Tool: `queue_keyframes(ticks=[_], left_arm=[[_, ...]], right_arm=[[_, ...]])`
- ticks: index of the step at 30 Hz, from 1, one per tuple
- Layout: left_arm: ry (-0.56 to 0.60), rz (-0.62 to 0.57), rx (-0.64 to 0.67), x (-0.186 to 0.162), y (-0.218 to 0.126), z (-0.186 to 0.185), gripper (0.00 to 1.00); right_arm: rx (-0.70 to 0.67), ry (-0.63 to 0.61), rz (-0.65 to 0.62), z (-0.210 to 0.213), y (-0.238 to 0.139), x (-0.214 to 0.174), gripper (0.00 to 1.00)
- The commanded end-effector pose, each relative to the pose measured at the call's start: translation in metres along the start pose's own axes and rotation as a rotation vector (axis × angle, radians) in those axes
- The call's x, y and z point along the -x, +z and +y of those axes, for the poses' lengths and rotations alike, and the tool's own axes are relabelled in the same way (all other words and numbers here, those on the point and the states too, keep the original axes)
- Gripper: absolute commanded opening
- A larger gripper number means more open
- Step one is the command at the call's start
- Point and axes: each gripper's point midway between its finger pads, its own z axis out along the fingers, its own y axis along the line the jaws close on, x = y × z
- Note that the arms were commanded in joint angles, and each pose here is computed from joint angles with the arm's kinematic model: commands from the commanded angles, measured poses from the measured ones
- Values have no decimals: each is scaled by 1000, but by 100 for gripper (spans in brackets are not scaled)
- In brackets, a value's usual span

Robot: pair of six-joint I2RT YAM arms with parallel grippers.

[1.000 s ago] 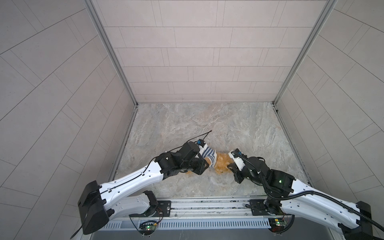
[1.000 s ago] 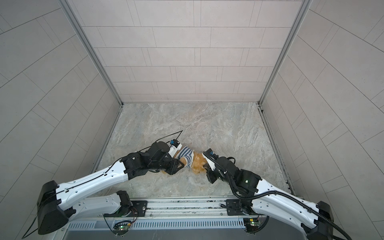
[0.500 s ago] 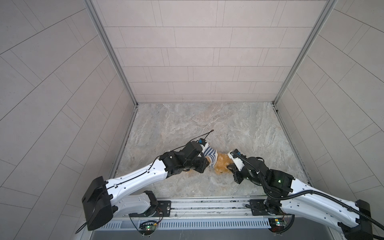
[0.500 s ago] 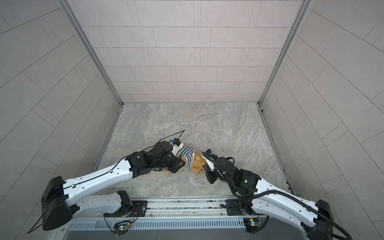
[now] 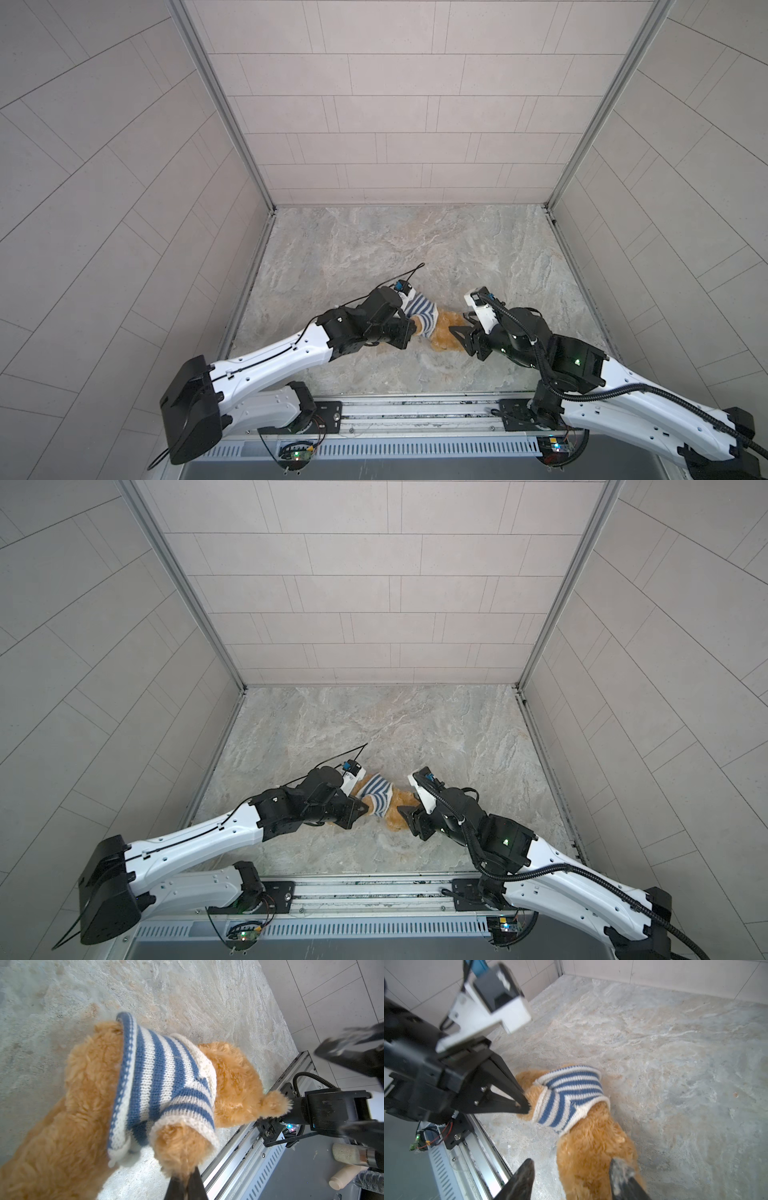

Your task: Dress the teddy bear

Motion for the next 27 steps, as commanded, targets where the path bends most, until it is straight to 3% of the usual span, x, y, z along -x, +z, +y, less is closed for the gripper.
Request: queue_keyframes(ticks=[1,8,15,19,23,27], left_arm=[[-26,-32,-43,1,-1,-6,0],[-53,-40,-66,-3,-1,-6,0],[-48,-30,-74,-6,2,-6,0],[-48,-29,-79,-7,2,-7,0],[-56,-35,-84,-8,1,-6,0],[-62,-38,-87,-9,0,-5,0]], right_arm=[[-17,30,33,3,14,5,60],[-42,67,145,7,58,-12,43],[-41,119,133,5,69,-20,32],[-56,128,152,2,74,-24,31],[-74,139,178,-2,82,-31,38],[-89,145,200,-4,87,-37,34]])
